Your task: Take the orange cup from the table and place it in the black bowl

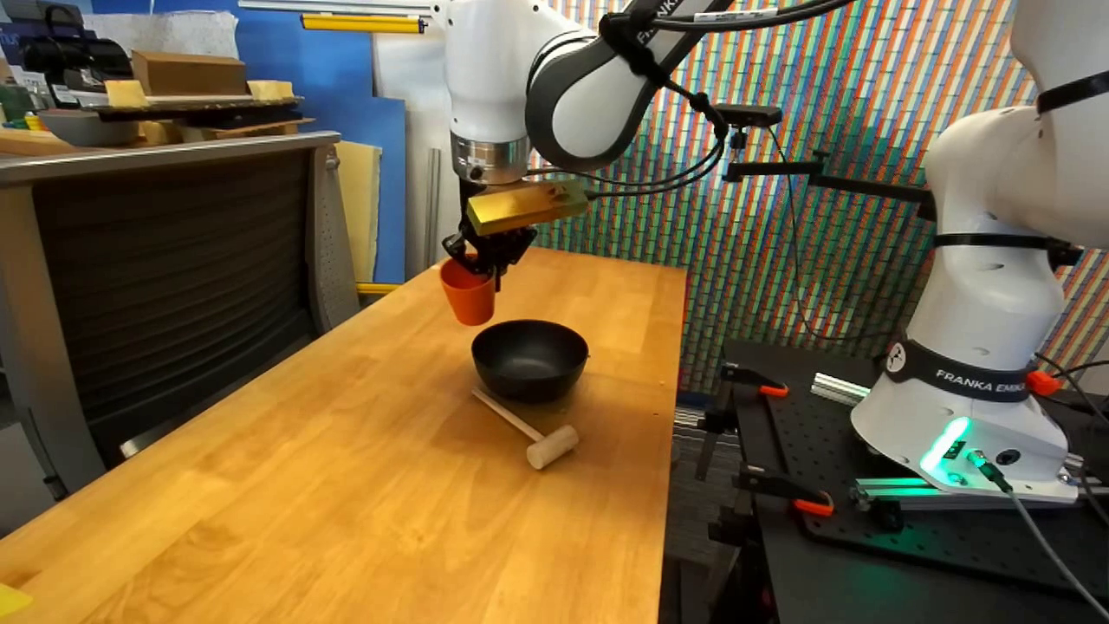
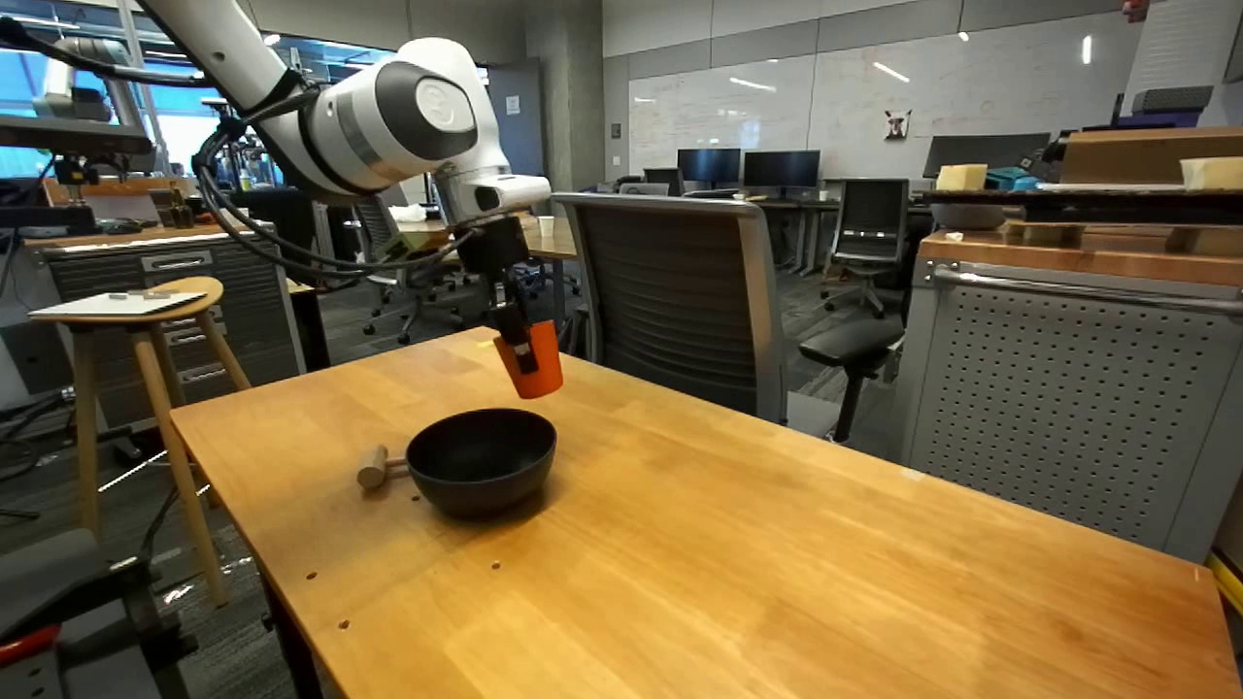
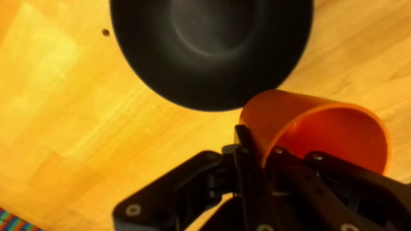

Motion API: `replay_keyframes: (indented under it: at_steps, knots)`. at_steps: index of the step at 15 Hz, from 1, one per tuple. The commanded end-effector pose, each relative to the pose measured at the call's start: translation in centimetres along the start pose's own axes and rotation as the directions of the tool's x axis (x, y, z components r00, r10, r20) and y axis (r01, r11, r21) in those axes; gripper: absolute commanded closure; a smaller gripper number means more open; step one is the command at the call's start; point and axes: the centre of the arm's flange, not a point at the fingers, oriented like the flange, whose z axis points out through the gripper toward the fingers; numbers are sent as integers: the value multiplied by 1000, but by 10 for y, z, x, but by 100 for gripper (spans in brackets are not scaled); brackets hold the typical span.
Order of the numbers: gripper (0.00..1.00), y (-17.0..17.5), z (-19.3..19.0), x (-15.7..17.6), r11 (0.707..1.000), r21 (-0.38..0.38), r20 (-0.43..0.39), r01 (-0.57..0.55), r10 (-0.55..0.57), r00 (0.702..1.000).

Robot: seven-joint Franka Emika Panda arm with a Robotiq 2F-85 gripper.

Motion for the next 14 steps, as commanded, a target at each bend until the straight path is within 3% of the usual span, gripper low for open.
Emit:
replay_keyframes:
  at_steps: [1,5,10,11,12,14]
  knots:
    - [99,19,19,-20,990,-107,128,-87,101,987]
    - [99,24,46,-44,985,-149,239,-90,124,963]
    - [96,21,63,-53,1000,18,267,3,-8,964]
    - [70,22,61,-50,999,48,259,16,-28,966]
    - [69,24,56,-47,997,65,244,34,-48,969]
    - [54,29,42,-42,993,90,217,70,-88,972]
